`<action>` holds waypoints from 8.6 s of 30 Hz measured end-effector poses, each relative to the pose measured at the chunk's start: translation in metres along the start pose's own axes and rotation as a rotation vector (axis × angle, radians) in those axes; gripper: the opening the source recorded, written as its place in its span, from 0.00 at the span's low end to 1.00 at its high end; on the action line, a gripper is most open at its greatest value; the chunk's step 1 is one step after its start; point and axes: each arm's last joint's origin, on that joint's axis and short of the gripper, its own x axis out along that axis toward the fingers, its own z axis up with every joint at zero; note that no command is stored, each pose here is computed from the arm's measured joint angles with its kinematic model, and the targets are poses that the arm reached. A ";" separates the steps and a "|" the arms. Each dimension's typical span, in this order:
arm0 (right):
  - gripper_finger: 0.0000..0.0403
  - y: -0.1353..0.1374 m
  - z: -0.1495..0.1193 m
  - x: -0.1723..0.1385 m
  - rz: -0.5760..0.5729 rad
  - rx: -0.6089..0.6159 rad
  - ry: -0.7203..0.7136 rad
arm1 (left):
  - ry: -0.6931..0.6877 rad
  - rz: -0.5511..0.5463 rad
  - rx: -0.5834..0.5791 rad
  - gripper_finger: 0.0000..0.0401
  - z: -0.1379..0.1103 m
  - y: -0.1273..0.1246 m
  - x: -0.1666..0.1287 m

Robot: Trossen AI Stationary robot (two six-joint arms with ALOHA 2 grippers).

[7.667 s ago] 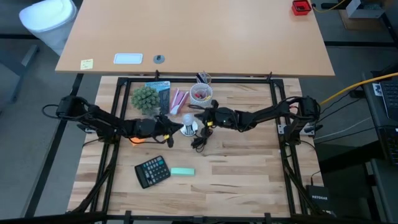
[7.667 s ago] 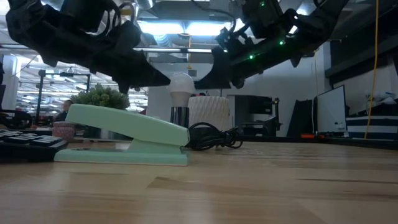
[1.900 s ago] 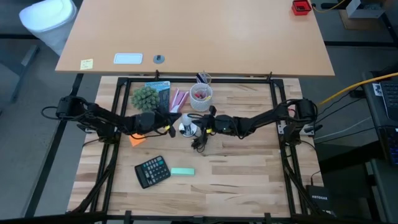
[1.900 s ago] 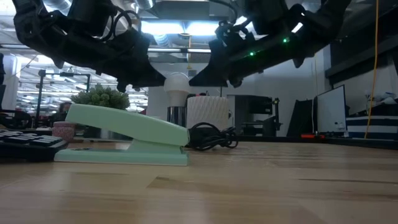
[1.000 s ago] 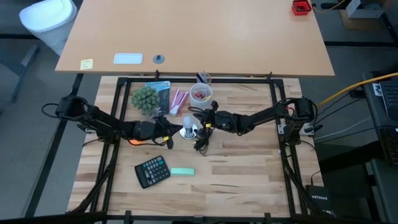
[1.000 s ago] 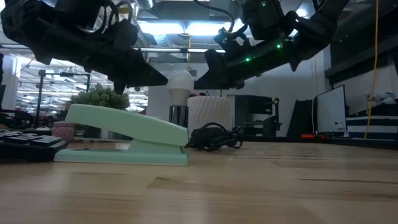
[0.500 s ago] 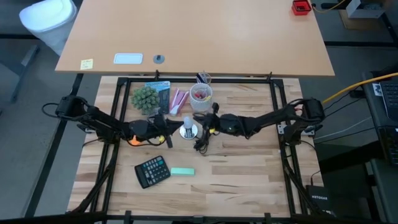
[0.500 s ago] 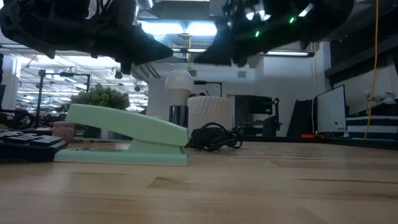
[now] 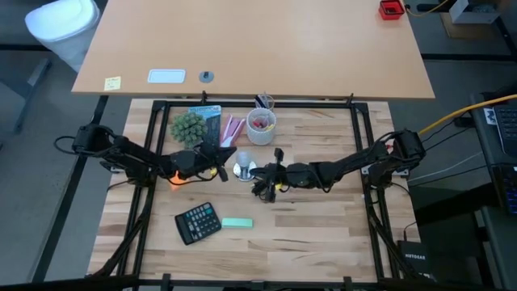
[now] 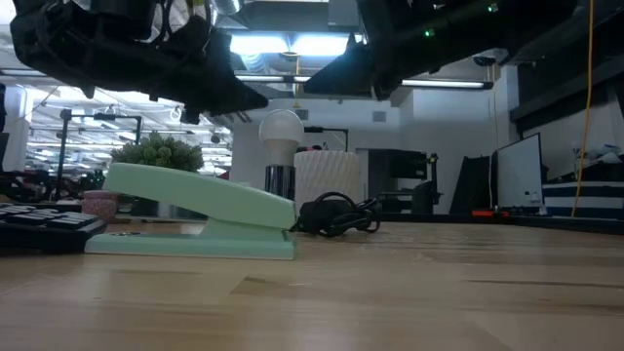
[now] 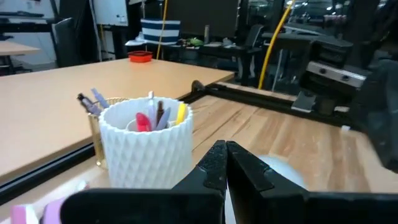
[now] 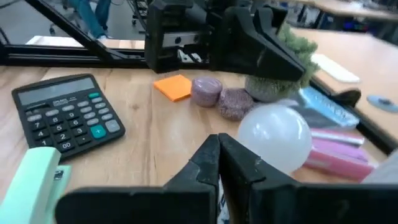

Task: Screw lightbulb
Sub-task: Remove the lightbulb from the lamp

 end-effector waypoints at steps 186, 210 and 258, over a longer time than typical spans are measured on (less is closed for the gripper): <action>0.64 -0.032 -0.060 0.049 -0.195 0.294 0.040 | 0.219 -0.178 -0.059 0.00 -0.010 -0.017 0.014; 0.58 -0.031 -0.063 0.048 -0.195 0.264 0.069 | 0.101 -0.094 -0.119 0.00 0.004 0.008 0.031; 0.43 -0.029 -0.059 0.049 -0.061 0.035 0.052 | 0.245 -0.133 -0.022 0.00 -0.011 -0.003 0.022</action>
